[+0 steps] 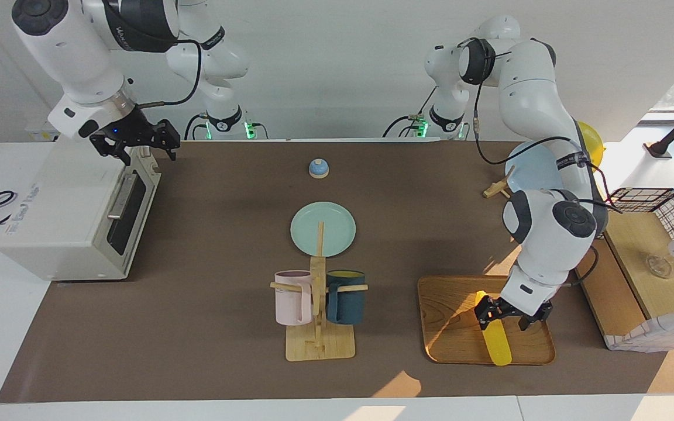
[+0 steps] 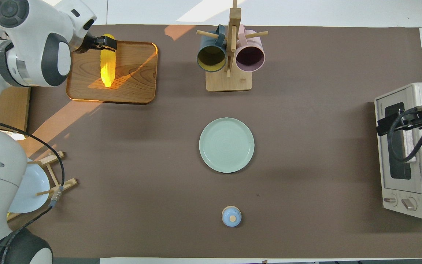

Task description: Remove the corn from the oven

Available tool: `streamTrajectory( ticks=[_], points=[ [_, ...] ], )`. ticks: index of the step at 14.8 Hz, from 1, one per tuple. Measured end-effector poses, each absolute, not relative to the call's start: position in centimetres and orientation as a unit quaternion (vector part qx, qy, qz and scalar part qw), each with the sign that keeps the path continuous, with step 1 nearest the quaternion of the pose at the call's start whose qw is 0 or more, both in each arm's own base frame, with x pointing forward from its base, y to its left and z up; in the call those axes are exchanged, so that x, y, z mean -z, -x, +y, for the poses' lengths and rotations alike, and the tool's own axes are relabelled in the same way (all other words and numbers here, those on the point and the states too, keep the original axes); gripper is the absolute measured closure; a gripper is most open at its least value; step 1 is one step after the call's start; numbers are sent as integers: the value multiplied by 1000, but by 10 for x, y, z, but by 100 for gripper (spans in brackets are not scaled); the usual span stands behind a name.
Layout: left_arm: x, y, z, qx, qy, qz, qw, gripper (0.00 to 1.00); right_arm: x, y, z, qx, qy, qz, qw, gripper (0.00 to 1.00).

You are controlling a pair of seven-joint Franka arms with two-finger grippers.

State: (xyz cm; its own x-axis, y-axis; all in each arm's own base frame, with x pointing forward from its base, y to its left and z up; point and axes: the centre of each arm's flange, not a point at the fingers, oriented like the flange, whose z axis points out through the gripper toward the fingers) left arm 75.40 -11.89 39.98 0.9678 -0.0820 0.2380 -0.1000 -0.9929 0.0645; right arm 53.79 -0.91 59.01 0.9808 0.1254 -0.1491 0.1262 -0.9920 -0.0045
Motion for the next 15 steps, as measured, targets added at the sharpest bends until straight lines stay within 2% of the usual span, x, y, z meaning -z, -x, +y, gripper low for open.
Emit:
streamTrajectory(
  ticks=[3,8,11,15],
  points=[
    [-468,-729,-112,-93,-994,-46,36,0,-591,-538,-11,74,-995,62,2,0],
    [-574,-661,-99,-27,-999,-36,18,0,-593,-538,-12,72,-996,60,3,0],
    [-614,-623,-92,-5,-999,-33,13,0,-593,-538,-11,71,-996,61,3,0],
    [-633,-573,-83,10,-1000,-24,9,0,-594,-538,-11,71,-996,62,3,0]
  ],
)
